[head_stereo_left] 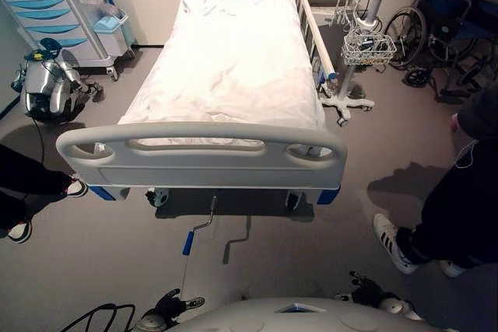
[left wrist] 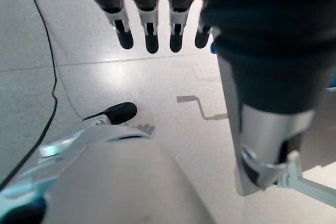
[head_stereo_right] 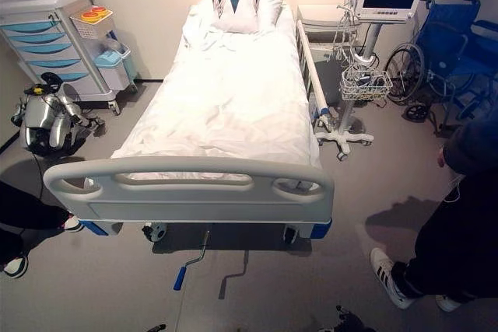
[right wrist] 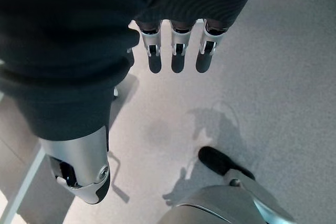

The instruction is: Raise the hospital bed

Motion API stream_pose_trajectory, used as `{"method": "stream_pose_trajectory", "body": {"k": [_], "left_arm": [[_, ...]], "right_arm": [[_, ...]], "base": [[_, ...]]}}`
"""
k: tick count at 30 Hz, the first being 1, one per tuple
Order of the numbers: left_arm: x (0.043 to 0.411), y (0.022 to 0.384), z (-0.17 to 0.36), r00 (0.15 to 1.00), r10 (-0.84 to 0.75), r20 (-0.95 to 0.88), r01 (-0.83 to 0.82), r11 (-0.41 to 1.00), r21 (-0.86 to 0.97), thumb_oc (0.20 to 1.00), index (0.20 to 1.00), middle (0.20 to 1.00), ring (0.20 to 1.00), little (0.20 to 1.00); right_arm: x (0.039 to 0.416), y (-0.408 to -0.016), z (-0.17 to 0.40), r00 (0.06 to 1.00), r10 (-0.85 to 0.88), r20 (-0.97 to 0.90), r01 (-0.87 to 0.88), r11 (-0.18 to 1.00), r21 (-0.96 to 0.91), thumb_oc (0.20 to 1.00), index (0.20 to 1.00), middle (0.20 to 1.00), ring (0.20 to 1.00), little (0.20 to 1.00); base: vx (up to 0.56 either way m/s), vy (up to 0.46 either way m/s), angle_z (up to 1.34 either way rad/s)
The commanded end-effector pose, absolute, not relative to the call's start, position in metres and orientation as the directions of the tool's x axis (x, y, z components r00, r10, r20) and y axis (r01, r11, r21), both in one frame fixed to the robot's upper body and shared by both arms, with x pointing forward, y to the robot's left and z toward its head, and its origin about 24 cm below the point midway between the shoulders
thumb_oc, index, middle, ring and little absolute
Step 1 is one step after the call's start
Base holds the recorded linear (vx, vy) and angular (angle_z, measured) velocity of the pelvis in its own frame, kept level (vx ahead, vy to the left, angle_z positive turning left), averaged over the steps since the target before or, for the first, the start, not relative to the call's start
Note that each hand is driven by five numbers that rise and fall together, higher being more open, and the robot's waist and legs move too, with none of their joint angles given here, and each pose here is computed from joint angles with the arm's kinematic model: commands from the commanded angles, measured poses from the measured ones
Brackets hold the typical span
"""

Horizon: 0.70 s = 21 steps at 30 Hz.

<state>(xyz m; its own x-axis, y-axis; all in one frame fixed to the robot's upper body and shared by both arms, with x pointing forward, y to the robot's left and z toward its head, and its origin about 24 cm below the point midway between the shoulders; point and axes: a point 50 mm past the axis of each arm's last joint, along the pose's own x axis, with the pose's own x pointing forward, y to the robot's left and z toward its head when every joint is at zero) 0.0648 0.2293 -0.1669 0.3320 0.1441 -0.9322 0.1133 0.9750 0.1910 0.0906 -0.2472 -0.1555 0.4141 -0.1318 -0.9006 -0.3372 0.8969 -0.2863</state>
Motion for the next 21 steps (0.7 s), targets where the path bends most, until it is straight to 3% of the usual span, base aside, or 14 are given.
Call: {"method": "stream_pose_trajectory", "body": {"k": [1, 17, 21], "left_arm": [[0.082, 0.235, -0.163, 0.362, 0.176, -0.916, 0.047, 0.977, 0.207, 1.000, 1.000, 1.000, 1.000, 1.000], [0.142, 0.234, -0.146, 0.533, 0.226, -0.816, -0.020, 0.967, 0.255, 1.000, 1.000, 1.000, 1.000, 1.000], [0.176, 0.229, -0.132, 0.628, 0.230, -0.744, -0.041, 0.964, 0.263, 1.000, 1.000, 1.000, 1.000, 1.000]], "right_arm": [[0.124, -0.236, -0.149, 0.502, -0.085, -0.861, -0.379, 0.873, -0.308, 1.000, 1.000, 1.000, 1.000, 1.000], [0.186, -0.233, -0.123, 0.673, -0.099, -0.733, -0.331, 0.845, -0.419, 1.000, 1.000, 1.000, 1.000, 1.000], [0.214, -0.230, -0.107, 0.753, -0.098, -0.651, -0.294, 0.834, -0.467, 1.000, 1.000, 1.000, 1.000, 1.000]], "base": [[-0.06, 0.009, 0.00], [-0.10, 0.006, -0.04], [-0.09, 0.005, -0.03]]}}
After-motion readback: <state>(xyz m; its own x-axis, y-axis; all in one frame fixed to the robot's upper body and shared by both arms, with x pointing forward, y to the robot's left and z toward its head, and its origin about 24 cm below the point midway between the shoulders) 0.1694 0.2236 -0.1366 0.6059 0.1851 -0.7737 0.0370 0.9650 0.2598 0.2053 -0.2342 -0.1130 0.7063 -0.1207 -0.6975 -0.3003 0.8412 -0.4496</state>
